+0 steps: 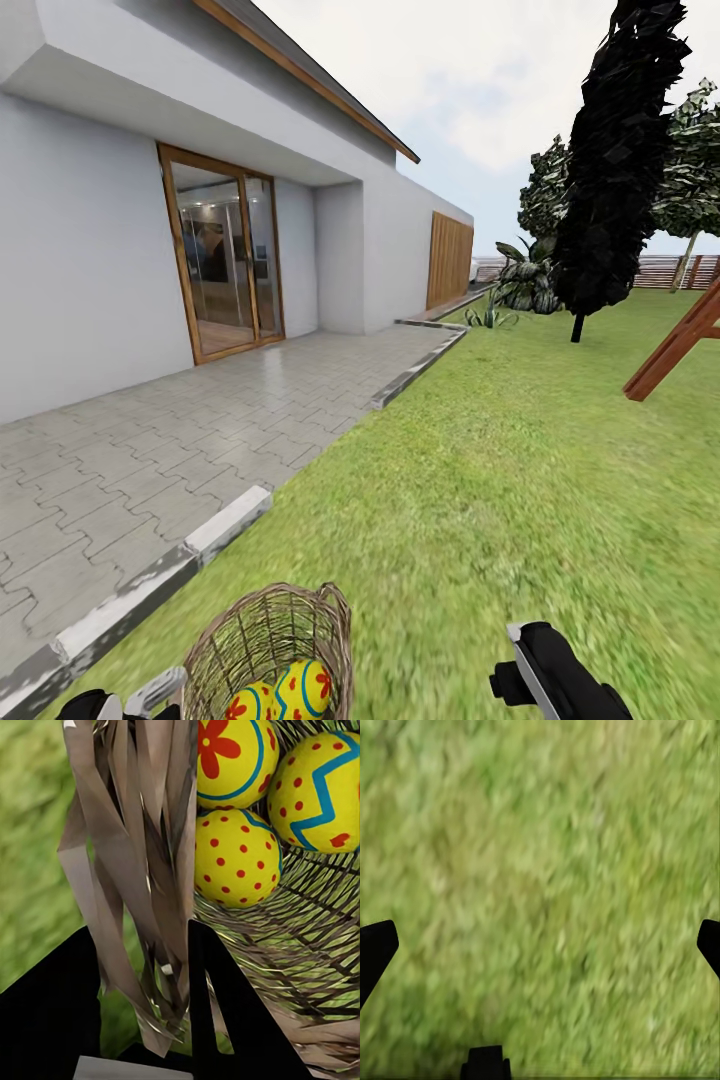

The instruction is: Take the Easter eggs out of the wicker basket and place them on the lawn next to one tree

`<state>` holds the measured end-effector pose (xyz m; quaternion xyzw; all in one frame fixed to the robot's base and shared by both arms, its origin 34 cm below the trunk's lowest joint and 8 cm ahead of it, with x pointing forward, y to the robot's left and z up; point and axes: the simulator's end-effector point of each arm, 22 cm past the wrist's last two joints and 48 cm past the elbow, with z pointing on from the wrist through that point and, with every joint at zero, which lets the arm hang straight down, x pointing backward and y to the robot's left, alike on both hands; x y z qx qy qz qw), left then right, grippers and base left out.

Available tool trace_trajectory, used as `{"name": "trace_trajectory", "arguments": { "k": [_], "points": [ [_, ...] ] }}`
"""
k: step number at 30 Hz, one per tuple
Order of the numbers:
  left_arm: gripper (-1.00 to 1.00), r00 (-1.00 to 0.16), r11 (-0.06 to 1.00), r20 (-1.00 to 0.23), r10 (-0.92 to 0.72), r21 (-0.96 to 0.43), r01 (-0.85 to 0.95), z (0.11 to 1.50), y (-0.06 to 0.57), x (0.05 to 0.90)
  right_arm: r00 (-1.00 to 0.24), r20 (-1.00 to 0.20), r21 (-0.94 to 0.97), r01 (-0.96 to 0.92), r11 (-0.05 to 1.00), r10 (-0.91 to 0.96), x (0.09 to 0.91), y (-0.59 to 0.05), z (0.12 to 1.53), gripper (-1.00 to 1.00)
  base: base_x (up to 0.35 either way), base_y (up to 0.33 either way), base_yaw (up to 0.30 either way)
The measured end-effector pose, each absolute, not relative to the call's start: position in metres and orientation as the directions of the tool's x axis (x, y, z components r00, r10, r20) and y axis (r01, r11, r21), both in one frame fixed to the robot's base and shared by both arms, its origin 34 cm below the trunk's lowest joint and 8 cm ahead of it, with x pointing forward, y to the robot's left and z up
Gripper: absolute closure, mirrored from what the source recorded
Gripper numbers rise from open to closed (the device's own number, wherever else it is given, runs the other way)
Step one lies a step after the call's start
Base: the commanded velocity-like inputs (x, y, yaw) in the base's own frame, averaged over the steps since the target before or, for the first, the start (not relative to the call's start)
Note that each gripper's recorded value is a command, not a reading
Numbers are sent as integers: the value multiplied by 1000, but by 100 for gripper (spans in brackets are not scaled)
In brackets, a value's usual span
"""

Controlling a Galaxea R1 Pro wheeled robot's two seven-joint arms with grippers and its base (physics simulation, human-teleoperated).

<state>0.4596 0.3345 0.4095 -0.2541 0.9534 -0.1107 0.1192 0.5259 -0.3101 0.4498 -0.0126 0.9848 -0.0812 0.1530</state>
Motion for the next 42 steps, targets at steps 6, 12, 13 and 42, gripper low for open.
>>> {"name": "trace_trajectory", "arguments": {
  "k": [6, 12, 13, 42],
  "points": [
    [100, -849, 855, -170, -500, -255, -452, 412, 337, 458, -955, -291, -178, 3, 984, -50, 524, -321, 452, -100, 0, 0, 0],
    [100, -848, 853, -170, -502, -258, -453, 425, 336, 461, -955, -291, -177, 2, 984, -50, 527, -319, 465, -100, 0, 0, 0],
    [100, -850, 856, -171, -499, -254, -451, 427, 337, 461, -955, -291, -176, 1, 984, -51, 527, -318, 467, -100, 0, 0, 0],
    [100, -892, 903, -222, -394, -275, -331, 536, 321, 531, -956, -274, -193, -50, 980, -103, 534, -307, 522, -100, 0, 0, 0]
  ]
}}
